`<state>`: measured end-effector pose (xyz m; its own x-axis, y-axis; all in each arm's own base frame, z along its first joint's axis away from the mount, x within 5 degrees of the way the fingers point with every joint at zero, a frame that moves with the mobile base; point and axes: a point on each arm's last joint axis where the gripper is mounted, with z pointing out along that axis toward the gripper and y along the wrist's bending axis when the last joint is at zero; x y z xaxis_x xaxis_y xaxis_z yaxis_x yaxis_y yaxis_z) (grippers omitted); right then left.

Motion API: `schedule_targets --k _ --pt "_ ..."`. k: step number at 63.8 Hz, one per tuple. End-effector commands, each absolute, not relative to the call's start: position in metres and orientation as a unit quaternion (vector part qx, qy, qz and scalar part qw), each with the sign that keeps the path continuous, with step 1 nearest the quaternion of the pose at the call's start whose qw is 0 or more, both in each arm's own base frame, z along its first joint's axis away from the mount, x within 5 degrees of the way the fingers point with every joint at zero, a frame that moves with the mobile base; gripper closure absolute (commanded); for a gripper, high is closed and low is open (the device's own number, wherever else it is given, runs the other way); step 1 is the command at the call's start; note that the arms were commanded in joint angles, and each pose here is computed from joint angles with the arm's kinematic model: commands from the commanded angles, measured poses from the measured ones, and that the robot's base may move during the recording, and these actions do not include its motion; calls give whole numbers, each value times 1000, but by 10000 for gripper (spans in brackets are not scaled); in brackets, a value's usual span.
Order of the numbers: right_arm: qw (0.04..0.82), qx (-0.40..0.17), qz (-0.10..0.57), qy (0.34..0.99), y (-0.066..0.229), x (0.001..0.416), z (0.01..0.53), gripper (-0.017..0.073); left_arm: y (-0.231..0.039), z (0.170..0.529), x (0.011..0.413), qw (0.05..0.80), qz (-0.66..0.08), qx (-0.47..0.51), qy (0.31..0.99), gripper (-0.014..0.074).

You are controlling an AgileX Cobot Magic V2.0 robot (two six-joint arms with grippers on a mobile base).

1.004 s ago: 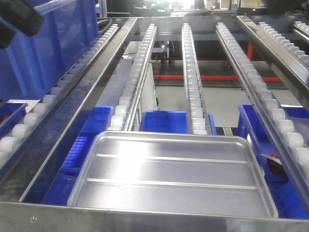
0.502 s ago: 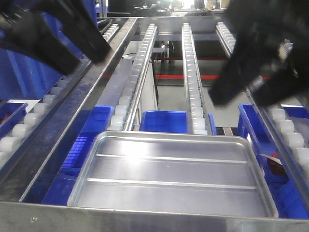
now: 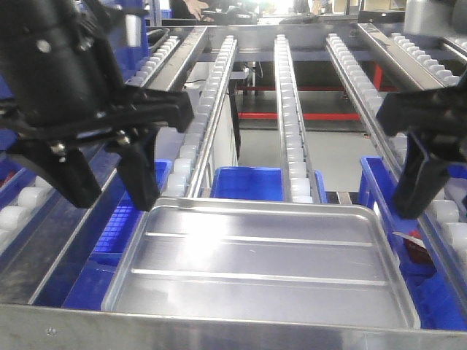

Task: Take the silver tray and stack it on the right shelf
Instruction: 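Lower both grippers onto opposite short edges of the silver tray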

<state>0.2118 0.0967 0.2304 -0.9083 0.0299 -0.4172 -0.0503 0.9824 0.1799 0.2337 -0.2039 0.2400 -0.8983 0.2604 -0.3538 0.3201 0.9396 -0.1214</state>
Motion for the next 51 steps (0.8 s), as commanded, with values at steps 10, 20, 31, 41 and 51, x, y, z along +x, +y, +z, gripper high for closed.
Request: schedule_targets --k 10,20,31,41,51 --pt "243 -6 100 965 103 231 229 58 -213 247 241 198 -110 136 964 320" --pt "245 -7 101 964 106 238 220 58 -217 232 246 183 -97 134 969 320" --pt "248 -7 103 963 109 243 215 58 -221 218 250 172 -90 134 972 320" --pt "243 -7 101 965 111 247 207 58 -222 209 253 162 -85 119 976 320" --pt "235 -7 98 967 112 251 198 58 -223 206 255 164 -83 114 976 320"
